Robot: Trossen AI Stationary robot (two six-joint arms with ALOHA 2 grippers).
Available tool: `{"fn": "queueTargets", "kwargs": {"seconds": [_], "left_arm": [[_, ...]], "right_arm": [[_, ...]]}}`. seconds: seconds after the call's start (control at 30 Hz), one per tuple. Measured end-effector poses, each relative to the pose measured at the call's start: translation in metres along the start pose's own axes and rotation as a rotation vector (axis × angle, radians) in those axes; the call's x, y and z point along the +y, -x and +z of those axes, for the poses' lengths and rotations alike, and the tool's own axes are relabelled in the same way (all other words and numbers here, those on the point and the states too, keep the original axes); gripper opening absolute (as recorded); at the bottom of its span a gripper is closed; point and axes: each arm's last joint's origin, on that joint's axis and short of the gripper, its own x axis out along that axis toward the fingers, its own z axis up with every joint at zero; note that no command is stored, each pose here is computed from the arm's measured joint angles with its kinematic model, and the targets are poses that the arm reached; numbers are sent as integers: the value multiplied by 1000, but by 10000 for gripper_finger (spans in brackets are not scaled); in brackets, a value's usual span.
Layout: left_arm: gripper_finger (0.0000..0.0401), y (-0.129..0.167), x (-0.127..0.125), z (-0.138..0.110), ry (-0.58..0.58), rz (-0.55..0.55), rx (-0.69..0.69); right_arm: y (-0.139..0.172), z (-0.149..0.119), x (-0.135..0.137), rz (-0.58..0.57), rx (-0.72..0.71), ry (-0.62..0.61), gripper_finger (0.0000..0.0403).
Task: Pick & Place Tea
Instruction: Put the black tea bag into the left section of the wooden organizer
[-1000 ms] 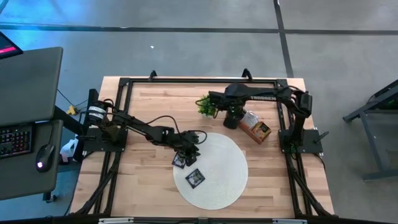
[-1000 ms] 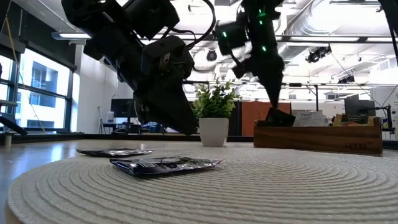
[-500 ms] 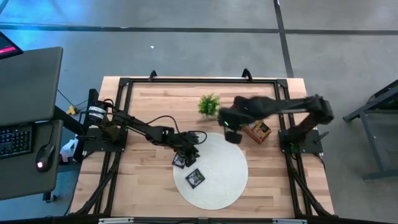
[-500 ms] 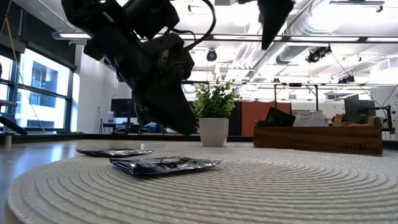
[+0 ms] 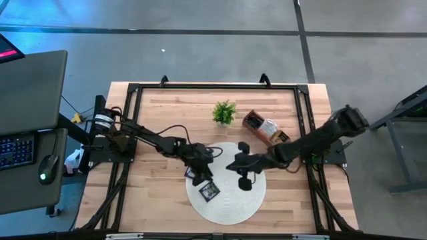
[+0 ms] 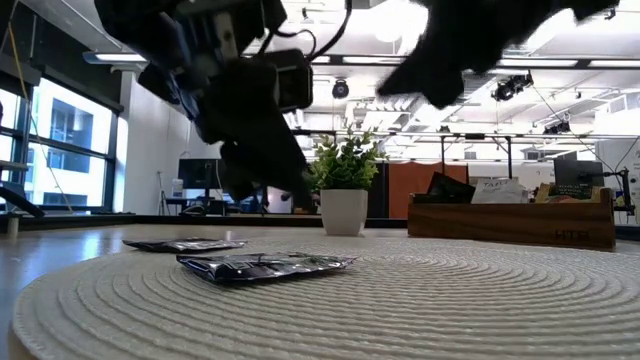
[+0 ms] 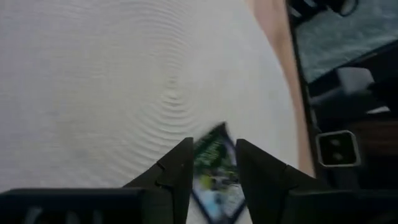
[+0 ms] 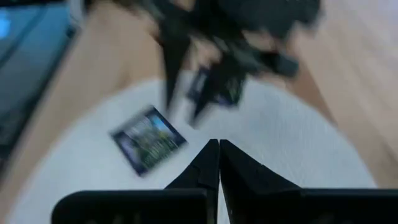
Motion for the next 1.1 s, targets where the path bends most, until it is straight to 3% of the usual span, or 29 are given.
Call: {"fn": "queueTargets", "kwargs": {"seconds": [0.2,0.27,0.47,0.67,0.9,1.1], "left_arm": [[47,12,-23,5,-25,-132,25],[15,22,-28,5,-13,-123,47],[14,76,-37,0,101,153,71],[3,113,-50,-24,33,416,29],[4,108,-55,-41,84,521,-51],[4,100,-54,-44,102,527,-34]], "right_arm": [[-34,-25,-2,-53,95,-60,7],[-43,-24,0,-46,106,-63,8],[-67,-19,8,-22,109,-86,4],[-86,-17,16,48,149,-84,28],[-104,-17,25,121,193,-162,94],[-115,-38,32,52,257,-263,136]]}}
